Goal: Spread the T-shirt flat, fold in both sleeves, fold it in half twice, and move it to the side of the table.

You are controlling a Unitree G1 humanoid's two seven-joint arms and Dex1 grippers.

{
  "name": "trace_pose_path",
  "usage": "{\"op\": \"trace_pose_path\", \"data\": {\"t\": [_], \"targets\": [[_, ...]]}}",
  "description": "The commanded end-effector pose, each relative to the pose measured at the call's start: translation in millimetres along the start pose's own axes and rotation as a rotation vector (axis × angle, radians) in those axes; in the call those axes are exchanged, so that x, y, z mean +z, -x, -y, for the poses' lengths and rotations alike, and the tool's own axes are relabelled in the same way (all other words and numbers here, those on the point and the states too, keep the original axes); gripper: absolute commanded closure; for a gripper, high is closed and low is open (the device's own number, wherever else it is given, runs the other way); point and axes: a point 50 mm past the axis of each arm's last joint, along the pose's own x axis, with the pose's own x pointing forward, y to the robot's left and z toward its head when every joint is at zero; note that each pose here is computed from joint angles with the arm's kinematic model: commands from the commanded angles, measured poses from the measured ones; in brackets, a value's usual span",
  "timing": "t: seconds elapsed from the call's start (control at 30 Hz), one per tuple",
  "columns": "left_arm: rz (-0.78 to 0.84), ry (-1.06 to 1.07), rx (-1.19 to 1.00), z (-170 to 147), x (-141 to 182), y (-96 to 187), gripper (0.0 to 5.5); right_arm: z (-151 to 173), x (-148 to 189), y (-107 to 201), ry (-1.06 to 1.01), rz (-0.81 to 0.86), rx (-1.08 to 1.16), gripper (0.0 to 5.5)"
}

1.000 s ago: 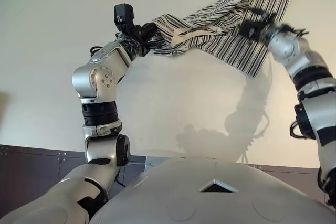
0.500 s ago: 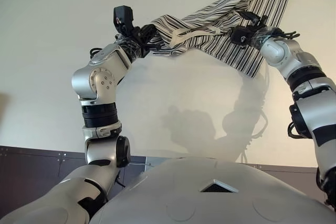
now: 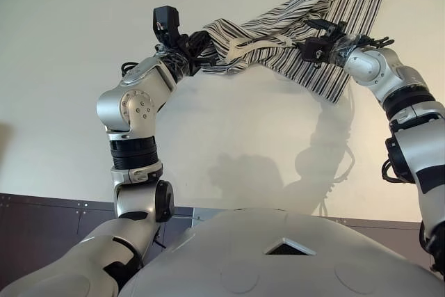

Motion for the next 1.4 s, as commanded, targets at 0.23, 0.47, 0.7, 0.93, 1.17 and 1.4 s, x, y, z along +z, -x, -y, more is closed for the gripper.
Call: {"op": "trace_pose_path", "data": {"t": [0.23,0.47,0.7,0.93,1.17,1.4], "targets": [[-0.003,-0.017,-0.018,1.0,6.1,-1.1,5.4,-5.2,-2.6,2.6,-0.048,-0.005,0.03,2.96],[0.002,-0.017,-0.021,1.7,6.2,-2.6,5.4,-3.2,-4.9,-2.7,-0.035,-0.07,-0.027,2.96],[-0.02,-0.021,-0.025,1.7,2.1,-3.1,5.4,9.1,-7.1,-9.0,-0.072,-0.147,-0.125,2.96],[-0.026,-0.014,-0.034,4.1,-0.7,-3.1,5.4,-3.7,-6.7,-14.2,-0.064,-0.189,-0.044,2.96],[-0.024,-0.014,-0.039,5.1,0.8,-4.5,5.4,-5.9,-3.6,-16.3,0.061,-0.176,-0.027,3.91],[-0.021,-0.012,-0.045,7.2,1.5,-5.9,5.4,-6.6,-3.1,-16.2,0.103,-0.167,-0.03,5.1]]}}
